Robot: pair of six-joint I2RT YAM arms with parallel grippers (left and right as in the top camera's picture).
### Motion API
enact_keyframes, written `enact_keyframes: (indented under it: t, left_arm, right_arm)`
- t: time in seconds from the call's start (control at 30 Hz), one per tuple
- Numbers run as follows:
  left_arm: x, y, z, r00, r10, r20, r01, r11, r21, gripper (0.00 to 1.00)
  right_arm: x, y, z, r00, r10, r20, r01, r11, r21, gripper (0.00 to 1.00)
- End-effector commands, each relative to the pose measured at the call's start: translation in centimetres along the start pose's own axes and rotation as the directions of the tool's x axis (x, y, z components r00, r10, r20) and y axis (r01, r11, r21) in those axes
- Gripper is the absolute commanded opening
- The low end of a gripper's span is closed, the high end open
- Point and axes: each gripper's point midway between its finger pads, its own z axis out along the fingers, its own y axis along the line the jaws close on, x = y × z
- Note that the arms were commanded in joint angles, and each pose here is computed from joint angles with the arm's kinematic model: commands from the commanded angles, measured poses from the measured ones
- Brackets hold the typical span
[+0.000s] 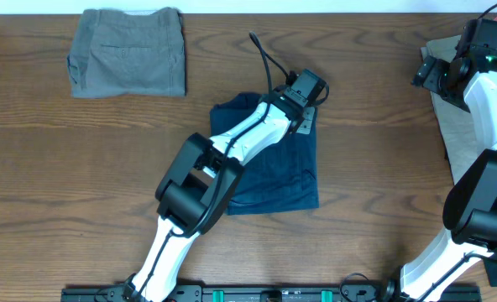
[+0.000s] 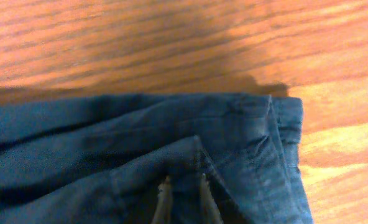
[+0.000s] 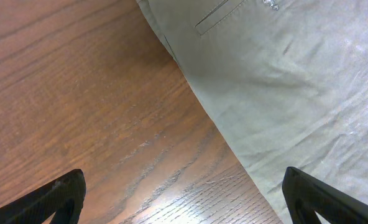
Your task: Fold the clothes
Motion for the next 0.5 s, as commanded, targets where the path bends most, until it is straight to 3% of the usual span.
enact_keyframes:
  t: [0.0,0.23,0.37,0.47]
  left_arm:
    - [1.2,1.2,1.7,0.999,0.002,-0.036,-0.004,0.999,-0.038,0.22]
    - [-2.3,0.4,-3.9,0.999,-0.007,0.05,0.008,1.0,-0.003,0.22]
    - [-5.0,0.6,-10.6,0.99,0.01,0.14,-0.012,1.0,0.019,0.36]
    - [-5.6,2.9,-14.9,0.986,-0.002,0.166,0.009,0.999,-0.043,0.36]
  right_arm:
    - [-0.3,-0.2,0.0,1.0,0.006,0.007,-0.006,1.0,0.006,0.99]
    - [-0.3,-0.2,0.0,1.0,0.006,0.006,-0.006,1.0,0.006,0.99]
    - [-0.3,-0.2,0.0,1.0,0.006,0.006,-0.006,1.0,0.006,0.99]
    - [-0.3,-0.2,0.0,1.0,0.006,0.006,-0.006,1.0,0.006,0.99]
